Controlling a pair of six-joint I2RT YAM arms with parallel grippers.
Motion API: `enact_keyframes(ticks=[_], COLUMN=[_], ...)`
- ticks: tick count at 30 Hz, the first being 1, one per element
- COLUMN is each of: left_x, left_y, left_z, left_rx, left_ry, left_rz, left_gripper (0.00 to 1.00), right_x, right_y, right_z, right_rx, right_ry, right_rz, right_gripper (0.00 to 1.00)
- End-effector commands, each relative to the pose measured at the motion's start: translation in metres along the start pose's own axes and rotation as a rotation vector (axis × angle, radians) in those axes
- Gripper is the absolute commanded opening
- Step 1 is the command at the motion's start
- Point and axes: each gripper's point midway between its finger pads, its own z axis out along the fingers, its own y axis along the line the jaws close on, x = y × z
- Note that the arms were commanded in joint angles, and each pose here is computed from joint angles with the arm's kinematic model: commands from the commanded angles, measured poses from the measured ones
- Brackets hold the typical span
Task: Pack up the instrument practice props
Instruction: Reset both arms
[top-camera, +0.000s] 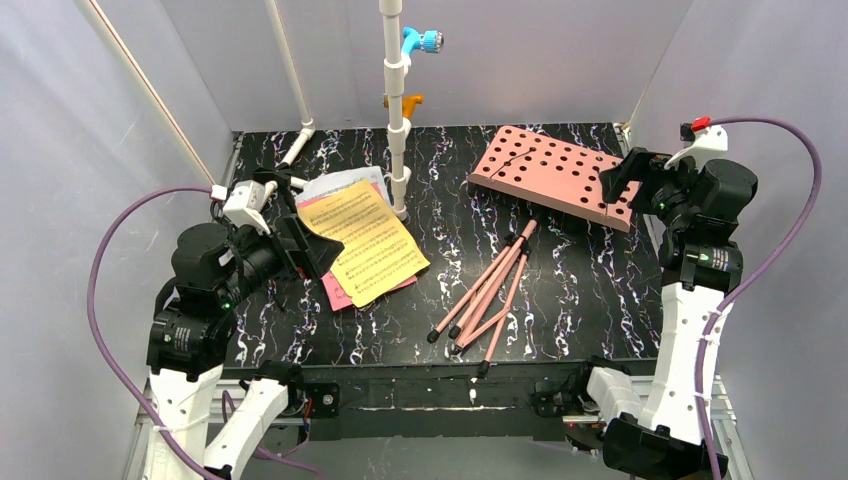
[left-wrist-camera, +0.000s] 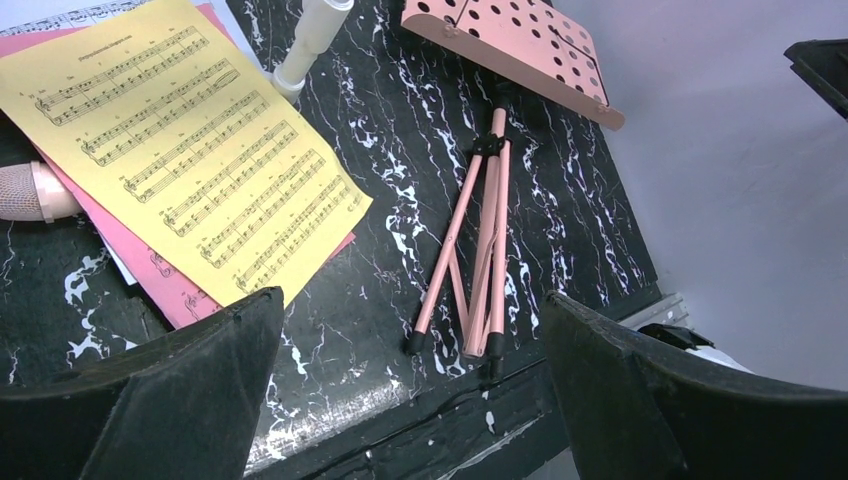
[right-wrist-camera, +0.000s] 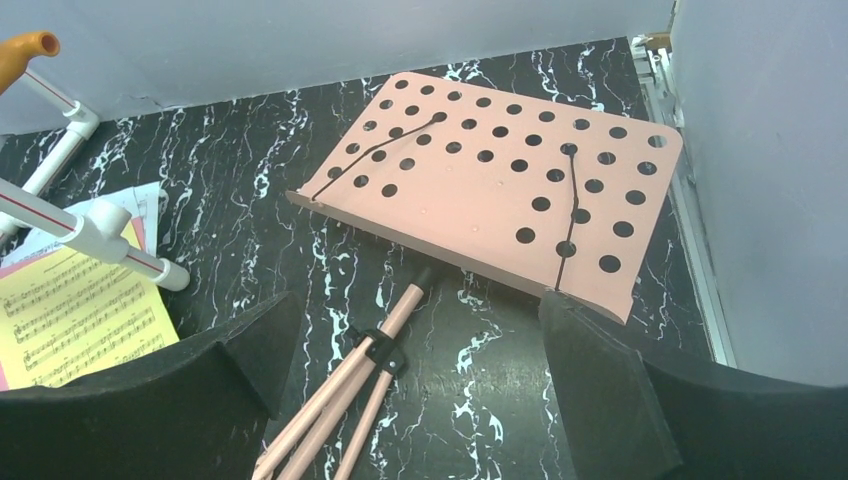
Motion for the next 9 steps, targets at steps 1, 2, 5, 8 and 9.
enact_keyframes(ticks=[1,2,5,8,9], left_x=[-0.0004,-0.0007,-0.0003,0.0000,0.0000], left_y=[0.0023,0.0024,0.0026,0.0031,0.0034], left_z=[-0.0023,-0.0025,-0.0021,-0.0024,-0.0026], left_rx=[-0.013,-0.014,-0.015,-0.017,-0.019], left_ry=[-0.001,-0.002,0.000,0.000,-0.001], left_rz=[0.017,0.018,0.019,0.023,0.024], left_gripper=[0.98,0.98,0.98,0.98,0.98], right_x=[-0.0228,-0.0233,-0.0227,-0.0194,-0.0177], right_y=[-0.0003,-0.0001,0.0005,-0.0003,0.0000], right_z=[-0.0040,-0.0040,-0.0036,-0.0027,-0.0023], right_rx=[0.015,0.014,0.010,0.012,0.008], right_ry=[-0.069,-0.070,-0.067,-0.058,-0.052], right_rz=[-0.014,-0.015,-0.014,-0.011,-0.008], right_gripper=[0.98,0.98,0.98,0.98,0.98])
